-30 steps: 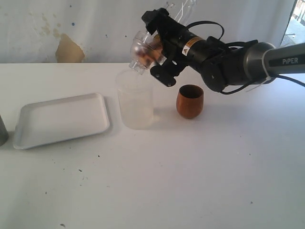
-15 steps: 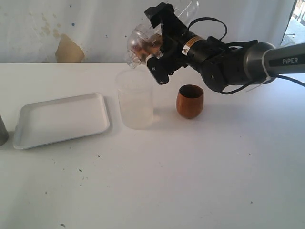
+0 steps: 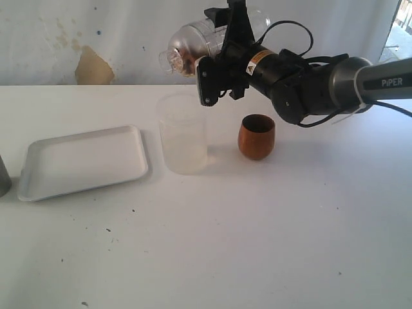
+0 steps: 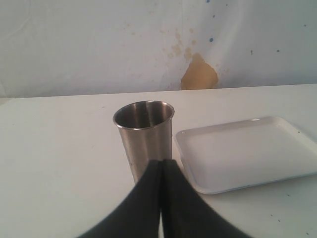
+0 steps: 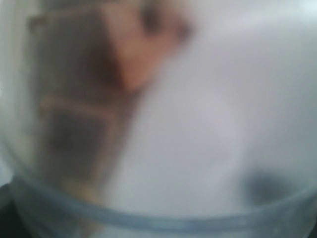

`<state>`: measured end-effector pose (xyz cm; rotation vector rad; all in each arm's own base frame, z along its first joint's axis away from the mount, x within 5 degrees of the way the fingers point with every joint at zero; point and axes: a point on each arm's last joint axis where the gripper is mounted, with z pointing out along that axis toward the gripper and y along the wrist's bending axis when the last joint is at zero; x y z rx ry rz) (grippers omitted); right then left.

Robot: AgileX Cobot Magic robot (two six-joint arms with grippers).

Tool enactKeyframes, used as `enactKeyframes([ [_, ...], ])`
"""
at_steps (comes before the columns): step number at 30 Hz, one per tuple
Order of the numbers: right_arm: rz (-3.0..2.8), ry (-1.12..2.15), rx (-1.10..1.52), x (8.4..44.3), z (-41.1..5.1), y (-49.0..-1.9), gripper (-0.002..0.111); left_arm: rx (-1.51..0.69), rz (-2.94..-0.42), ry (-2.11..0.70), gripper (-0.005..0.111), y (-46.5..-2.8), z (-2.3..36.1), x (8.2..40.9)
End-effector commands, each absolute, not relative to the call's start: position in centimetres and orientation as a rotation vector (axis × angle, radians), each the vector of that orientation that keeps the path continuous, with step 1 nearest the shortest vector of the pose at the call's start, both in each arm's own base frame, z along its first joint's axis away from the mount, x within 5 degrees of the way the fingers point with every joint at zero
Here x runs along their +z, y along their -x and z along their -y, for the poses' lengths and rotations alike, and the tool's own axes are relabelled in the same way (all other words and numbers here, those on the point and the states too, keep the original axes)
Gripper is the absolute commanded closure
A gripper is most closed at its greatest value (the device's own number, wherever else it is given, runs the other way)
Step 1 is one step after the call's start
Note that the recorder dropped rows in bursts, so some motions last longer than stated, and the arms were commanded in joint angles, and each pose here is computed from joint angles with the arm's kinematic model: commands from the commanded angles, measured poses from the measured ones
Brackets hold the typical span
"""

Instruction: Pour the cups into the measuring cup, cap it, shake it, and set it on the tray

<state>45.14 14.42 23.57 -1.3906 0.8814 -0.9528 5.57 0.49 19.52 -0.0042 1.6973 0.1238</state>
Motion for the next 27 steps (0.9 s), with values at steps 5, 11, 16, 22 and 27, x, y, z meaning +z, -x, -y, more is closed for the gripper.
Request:
enactKeyframes([
  [5,-0.865,1.336,-0.956,24.61,-14.39,-45.15,0.108,0.124,-1.687,-0.003,0.107,-5.57,-0.47,19.48],
  [11,-0.892,1.369,-0.946,24.17,-14.36,-45.21,0.108,0.124,-1.687,-0.003,0.107,-5.57,-0.47,19.48],
  [16,-0.911,1.354,-0.923,24.15,-14.35,-45.21,0.108,0.124,-1.687,-0.003,0.107,-5.57,-0.47,19.48],
  [22,-1.127,1.026,-0.582,24.69,-14.24,-45.23,0.108,0.124,-1.687,-0.003,0.107,-5.57,-0.47,19.48],
  [27,-1.188,0.857,-0.392,25.08,-14.39,-45.14,0.108,0.124,-1.687,-0.003,0.107,-5.57,-0.47,19.48],
])
